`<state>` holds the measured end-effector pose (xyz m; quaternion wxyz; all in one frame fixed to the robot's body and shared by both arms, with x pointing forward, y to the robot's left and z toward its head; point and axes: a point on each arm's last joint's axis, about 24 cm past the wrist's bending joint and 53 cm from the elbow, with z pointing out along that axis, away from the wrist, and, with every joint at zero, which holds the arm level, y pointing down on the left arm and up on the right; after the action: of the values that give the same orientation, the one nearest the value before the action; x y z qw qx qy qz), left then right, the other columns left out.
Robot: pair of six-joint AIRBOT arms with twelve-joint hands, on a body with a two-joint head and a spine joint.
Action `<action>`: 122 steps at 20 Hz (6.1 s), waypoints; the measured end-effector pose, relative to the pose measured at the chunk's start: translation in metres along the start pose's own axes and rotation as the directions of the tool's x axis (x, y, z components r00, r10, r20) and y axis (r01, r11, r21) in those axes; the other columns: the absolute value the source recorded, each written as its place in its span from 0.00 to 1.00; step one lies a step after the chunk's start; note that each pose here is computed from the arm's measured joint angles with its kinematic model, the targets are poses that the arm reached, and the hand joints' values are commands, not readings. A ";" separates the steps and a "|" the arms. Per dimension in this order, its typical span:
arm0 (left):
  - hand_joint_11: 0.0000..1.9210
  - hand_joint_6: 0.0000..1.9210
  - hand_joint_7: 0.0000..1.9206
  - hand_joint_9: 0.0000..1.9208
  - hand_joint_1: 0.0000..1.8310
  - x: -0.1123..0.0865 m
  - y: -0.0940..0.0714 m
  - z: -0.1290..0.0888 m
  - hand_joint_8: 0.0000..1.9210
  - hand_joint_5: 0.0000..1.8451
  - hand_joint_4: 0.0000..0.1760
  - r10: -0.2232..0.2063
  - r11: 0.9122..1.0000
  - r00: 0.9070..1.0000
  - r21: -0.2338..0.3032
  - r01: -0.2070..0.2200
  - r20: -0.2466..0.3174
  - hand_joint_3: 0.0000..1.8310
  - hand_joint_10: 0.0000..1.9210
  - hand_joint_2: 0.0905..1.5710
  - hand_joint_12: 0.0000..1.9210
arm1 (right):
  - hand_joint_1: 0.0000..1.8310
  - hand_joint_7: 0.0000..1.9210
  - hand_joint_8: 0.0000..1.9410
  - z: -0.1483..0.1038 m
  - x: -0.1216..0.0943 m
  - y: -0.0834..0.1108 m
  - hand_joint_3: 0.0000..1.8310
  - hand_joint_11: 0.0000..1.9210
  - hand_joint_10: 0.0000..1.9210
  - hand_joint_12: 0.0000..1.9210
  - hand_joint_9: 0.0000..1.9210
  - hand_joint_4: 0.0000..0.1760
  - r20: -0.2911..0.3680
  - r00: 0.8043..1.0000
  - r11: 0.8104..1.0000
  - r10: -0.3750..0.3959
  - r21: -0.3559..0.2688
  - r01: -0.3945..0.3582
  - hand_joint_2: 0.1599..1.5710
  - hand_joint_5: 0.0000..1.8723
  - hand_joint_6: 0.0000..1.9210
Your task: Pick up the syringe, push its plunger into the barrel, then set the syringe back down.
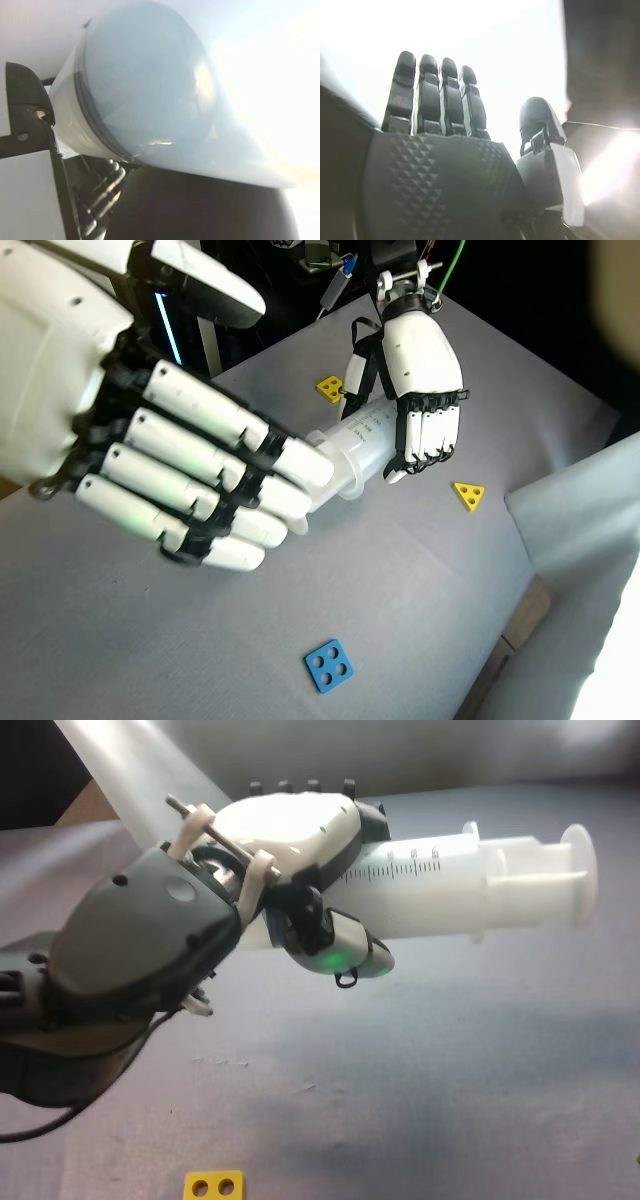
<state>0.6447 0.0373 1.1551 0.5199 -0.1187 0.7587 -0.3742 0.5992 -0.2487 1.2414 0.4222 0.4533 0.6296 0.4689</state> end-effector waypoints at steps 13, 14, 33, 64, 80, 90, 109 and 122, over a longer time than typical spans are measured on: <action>0.23 0.69 0.39 0.32 0.73 -0.004 -0.002 -0.004 0.81 0.32 0.00 0.006 1.000 1.000 0.010 -0.006 -0.020 0.00 0.82 0.80 0.76 | 0.00 0.06 0.00 -0.007 0.013 -0.059 0.00 0.00 0.00 0.14 0.05 0.00 0.100 0.897 0.878 0.430 0.185 -0.441 0.84 0.06 0.00; 0.23 0.67 0.39 0.33 0.73 -0.003 -0.003 -0.004 0.81 0.34 0.00 0.006 1.000 1.000 0.012 -0.005 -0.022 0.00 0.81 0.79 0.76 | 0.00 0.05 0.00 -0.006 0.018 -0.060 0.00 0.00 0.00 0.11 0.05 0.00 0.092 0.897 0.876 0.433 0.192 -0.442 0.85 0.05 0.00; 0.24 0.68 0.39 0.32 0.73 -0.008 -0.010 0.002 0.82 0.32 0.00 -0.003 1.000 1.000 0.006 0.003 0.001 0.00 0.83 0.80 0.76 | 0.00 0.05 0.00 0.025 0.091 -0.048 0.00 0.00 0.00 0.12 0.04 0.00 -0.022 0.887 0.868 0.461 0.220 -0.445 0.83 0.05 0.00; 0.24 0.71 0.39 0.32 0.72 -0.020 0.004 0.002 0.81 0.30 0.00 0.011 0.999 0.999 -0.036 -0.010 0.032 0.00 0.83 0.80 0.78 | 0.00 0.04 0.00 0.046 0.177 -0.044 0.00 0.00 0.00 0.10 0.03 0.00 -0.036 0.886 0.868 0.463 0.220 -0.445 0.83 0.05 0.00; 0.23 0.70 0.39 0.33 0.73 -0.005 -0.018 0.003 0.81 0.30 0.00 0.024 0.999 1.000 0.035 -0.023 -0.015 0.00 0.83 0.80 0.77 | 0.00 0.04 0.00 0.039 0.037 -0.011 0.00 0.00 0.00 0.13 0.04 0.00 -0.103 0.992 0.996 0.076 0.055 -0.070 0.83 0.05 0.00; 0.23 0.69 0.39 0.32 0.73 0.036 0.007 -0.002 0.81 0.32 0.00 0.109 0.993 0.989 0.047 -0.105 -0.095 0.00 0.83 0.80 0.78 | 0.00 0.04 0.00 0.023 0.078 -0.005 0.00 0.00 0.00 0.08 0.03 0.00 -0.321 0.543 0.629 -0.776 -0.337 0.700 0.83 0.04 0.00; 0.22 0.72 0.41 0.33 0.73 0.102 0.049 -0.019 0.78 0.28 0.00 0.075 0.997 0.981 0.034 -0.070 -0.179 0.00 0.83 0.80 0.77 | 0.00 0.04 0.00 0.019 0.131 -0.077 0.00 0.00 0.00 0.11 0.03 0.00 -0.486 0.348 0.550 -0.802 -0.374 0.747 0.83 0.05 0.00; 0.04 0.52 0.18 0.12 0.60 0.105 0.046 -0.018 0.53 0.25 0.00 0.063 0.997 0.981 0.043 -0.056 -0.184 0.00 0.57 0.70 0.71 | 0.00 0.06 0.00 0.018 0.137 -0.080 0.00 0.00 0.00 0.15 0.05 0.00 -0.500 0.337 0.553 -0.798 -0.384 0.739 0.83 0.07 0.00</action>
<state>0.5929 0.0171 1.0528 0.4602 -0.0507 0.7998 -0.3821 0.5702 -0.1243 1.1458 0.3768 -0.1002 0.8465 0.3624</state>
